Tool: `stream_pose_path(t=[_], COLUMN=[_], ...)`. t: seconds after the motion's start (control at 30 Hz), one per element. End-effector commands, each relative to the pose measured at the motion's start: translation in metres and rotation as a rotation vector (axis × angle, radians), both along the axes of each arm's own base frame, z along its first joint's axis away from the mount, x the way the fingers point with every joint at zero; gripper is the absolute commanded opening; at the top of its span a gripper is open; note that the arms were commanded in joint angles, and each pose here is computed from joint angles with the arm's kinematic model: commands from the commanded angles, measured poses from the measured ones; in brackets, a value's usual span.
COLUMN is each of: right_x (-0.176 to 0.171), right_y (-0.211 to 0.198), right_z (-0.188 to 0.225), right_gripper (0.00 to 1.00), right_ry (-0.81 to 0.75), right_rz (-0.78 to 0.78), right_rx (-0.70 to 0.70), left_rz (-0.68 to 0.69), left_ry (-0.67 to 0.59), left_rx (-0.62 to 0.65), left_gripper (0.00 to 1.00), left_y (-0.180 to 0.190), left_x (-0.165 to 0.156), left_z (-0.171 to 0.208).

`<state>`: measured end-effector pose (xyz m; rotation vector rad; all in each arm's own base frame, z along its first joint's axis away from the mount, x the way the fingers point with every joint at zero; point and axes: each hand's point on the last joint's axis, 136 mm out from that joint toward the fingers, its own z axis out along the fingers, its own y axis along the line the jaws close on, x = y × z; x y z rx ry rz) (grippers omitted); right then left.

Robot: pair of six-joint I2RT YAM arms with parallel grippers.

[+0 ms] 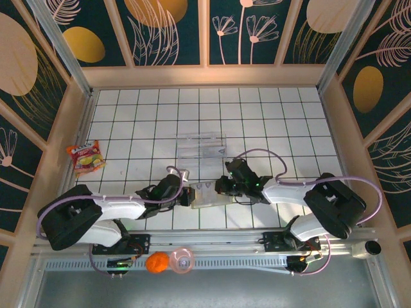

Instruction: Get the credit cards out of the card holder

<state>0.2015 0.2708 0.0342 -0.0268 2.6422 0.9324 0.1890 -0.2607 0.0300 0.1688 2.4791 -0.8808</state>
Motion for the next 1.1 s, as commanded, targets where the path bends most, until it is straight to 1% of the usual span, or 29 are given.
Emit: stream_pose_path(t=[0.0,0.07,0.2,0.27,0.37,0.47,0.5,0.67,0.73,0.87,0.97,1.07], right_x=[0.001,0.002,-0.003,-0.004,-0.002,-0.004,-0.004,-0.006,-0.006,-0.005,-0.003,0.0], right_y=[-0.018,-0.021,-0.012,-0.005,0.003,0.014,0.017,0.033,0.038,0.046,0.048,0.047], right_z=[-0.006,-0.005,0.002,0.005,0.009,0.02,0.023,0.038,0.037,0.033,0.028,0.021], right_gripper=[0.0,0.0,0.0,0.0,0.0,0.0,0.01,0.21,0.26,0.28,0.32,0.32], right_ry=[-0.027,-0.037,-0.046,-0.052,-0.067,-0.091,-0.099,-0.121,-0.109,-0.086,-0.074,-0.057], right_rz=[-0.015,-0.014,0.007,0.019,0.029,0.082,0.093,0.17,0.185,0.207,0.204,0.196], right_rx=[-0.101,-0.116,-0.062,-0.048,-0.04,0.01,0.015,0.069,0.081,0.106,0.106,0.1], left_rz=[0.0,-0.006,-0.073,-0.09,-0.071,-0.063,-0.068,-0.075,-0.068,-0.056,-0.053,-0.058], left_ry=[-0.023,-0.03,-0.07,-0.094,-0.124,-0.125,-0.117,-0.084,-0.068,-0.043,-0.032,-0.017], left_rx=[0.029,0.021,-0.021,-0.044,-0.022,-0.006,-0.004,0.006,0.022,0.055,0.073,0.073], left_gripper=[0.0,0.0,0.0,0.07,0.13,0.15,0.15,0.12,0.12,0.09,0.09,0.09], left_y=[0.005,0.005,-0.011,-0.018,-0.016,-0.011,-0.012,-0.012,-0.011,-0.008,-0.006,-0.006], left_x=[0.005,0.007,0.011,0.013,0.02,0.019,0.018,0.015,0.014,0.014,0.014,0.012], left_z=[0.004,0.007,0.029,0.041,0.051,0.049,0.046,0.027,0.018,0.003,-0.003,-0.009])
